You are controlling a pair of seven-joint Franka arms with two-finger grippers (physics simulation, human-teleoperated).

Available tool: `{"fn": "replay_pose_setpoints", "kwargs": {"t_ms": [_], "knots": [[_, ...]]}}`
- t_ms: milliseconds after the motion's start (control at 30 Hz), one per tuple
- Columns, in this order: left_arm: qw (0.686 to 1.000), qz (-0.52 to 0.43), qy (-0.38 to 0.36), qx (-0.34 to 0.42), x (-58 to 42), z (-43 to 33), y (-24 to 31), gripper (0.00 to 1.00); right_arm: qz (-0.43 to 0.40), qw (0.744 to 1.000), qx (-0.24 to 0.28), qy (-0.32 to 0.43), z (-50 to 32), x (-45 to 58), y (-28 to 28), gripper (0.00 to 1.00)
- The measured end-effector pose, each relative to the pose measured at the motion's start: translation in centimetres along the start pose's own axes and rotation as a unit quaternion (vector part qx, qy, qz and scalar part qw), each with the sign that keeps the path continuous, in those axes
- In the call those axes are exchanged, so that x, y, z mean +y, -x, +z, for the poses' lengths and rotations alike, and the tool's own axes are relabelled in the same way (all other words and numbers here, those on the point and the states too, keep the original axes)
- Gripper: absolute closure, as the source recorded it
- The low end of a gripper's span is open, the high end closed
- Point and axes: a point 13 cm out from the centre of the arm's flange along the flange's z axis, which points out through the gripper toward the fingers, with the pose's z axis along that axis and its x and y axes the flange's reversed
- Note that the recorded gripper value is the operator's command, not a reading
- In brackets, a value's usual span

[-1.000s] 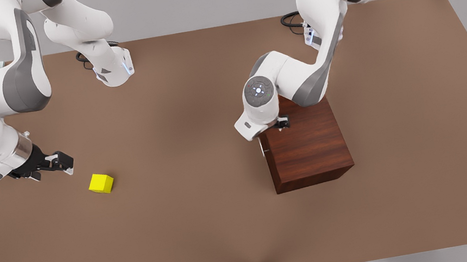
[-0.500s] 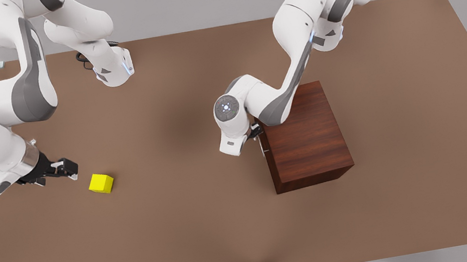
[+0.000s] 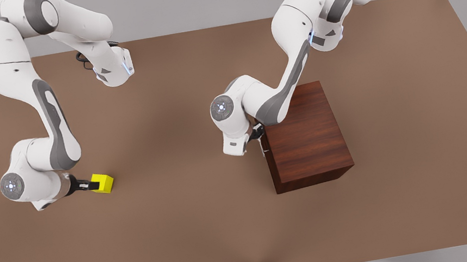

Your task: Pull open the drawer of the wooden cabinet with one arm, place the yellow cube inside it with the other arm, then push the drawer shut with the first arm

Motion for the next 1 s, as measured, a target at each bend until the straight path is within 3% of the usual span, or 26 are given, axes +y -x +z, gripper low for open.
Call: {"fn": "replay_pose_setpoints", "kwargs": {"t_ms": [633,1000], "knots": [[0.998,0.063,0.021,-0.008,0.3,2.8,0.8,0.27,0.08,0.996,0.007,-0.031,6.4,-1.5,-0.5,0.0],[0.995,0.097,-0.008,-0.013,-2.4,1.2,-2.7,0.27,0.084,0.996,0.002,-0.031,9.0,-1.8,0.3,0.0]]}}
